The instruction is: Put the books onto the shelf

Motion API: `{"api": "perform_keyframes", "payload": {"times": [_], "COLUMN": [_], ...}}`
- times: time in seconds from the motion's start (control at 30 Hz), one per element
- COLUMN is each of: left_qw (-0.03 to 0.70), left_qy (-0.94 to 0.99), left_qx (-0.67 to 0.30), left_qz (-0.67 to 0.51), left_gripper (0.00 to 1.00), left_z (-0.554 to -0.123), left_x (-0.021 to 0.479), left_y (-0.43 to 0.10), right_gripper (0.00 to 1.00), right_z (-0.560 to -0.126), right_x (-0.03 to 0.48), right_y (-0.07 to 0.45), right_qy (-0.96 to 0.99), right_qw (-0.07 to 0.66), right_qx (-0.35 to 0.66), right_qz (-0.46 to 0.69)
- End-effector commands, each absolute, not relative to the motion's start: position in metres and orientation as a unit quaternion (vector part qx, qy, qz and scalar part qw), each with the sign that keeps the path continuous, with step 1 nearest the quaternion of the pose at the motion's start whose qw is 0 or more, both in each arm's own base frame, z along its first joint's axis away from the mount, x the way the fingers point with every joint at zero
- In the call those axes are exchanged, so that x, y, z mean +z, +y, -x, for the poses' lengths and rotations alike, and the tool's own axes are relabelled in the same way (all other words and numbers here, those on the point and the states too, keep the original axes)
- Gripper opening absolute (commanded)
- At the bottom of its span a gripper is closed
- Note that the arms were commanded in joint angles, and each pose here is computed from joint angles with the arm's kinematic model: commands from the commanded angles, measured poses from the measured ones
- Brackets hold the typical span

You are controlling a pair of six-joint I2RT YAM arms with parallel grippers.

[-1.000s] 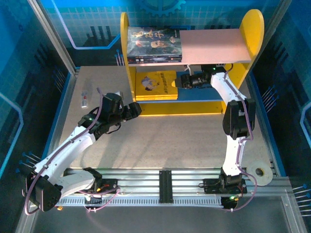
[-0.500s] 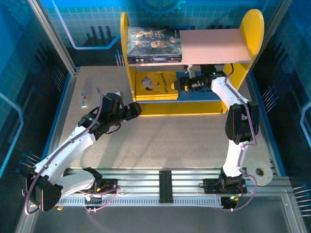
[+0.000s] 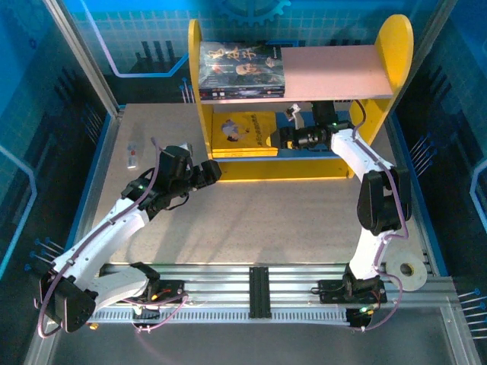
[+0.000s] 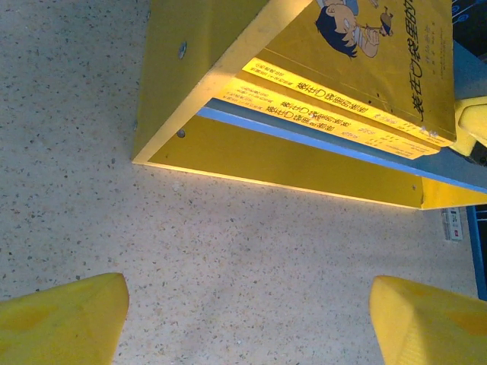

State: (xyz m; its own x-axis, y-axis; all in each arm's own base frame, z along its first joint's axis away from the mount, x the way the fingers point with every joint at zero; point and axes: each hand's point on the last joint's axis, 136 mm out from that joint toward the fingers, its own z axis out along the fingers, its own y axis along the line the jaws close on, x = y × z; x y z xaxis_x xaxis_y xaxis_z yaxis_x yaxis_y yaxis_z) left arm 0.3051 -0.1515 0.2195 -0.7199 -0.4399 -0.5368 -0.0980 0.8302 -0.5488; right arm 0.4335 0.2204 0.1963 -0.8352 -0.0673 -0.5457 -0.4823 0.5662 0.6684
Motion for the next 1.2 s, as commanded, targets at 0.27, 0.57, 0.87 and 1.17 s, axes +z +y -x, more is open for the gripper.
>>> {"api": "perform_keyframes", "payload": {"times": [0.27,0.57,0.87,1.17], "left_qw": [0.351,0.349,0.350,0.349], "left_qy": [0.889,0.890,0.891,0.892], "left_qx": [-0.251,-0.250,-0.245,-0.242], "left_qz": [0.153,0.154,0.154,0.155], "left_gripper": [0.84,0.84,0.84,0.84], "left_z": [-0.300,-0.300,-0.297,-0.296], "left_x": [0.222,0.219,0.219,0.219], "left_y": [-0.145,-0.145,-0.142,-0.141], "right_gripper": [0.72,0.75,0.75,0.75], "right_z": [-0.428,-0.440,-0.459,-0.465], "right_x": [0.212,0.209,0.217,0.231], "right_y": [0.234,0.221,0.219,0.218], "right_qy": [0.845,0.857,0.852,0.846], "right_qw": [0.259,0.285,0.307,0.325], "right_qx": [0.431,0.399,0.402,0.399], "right_qz": [0.184,0.159,0.139,0.140]}}
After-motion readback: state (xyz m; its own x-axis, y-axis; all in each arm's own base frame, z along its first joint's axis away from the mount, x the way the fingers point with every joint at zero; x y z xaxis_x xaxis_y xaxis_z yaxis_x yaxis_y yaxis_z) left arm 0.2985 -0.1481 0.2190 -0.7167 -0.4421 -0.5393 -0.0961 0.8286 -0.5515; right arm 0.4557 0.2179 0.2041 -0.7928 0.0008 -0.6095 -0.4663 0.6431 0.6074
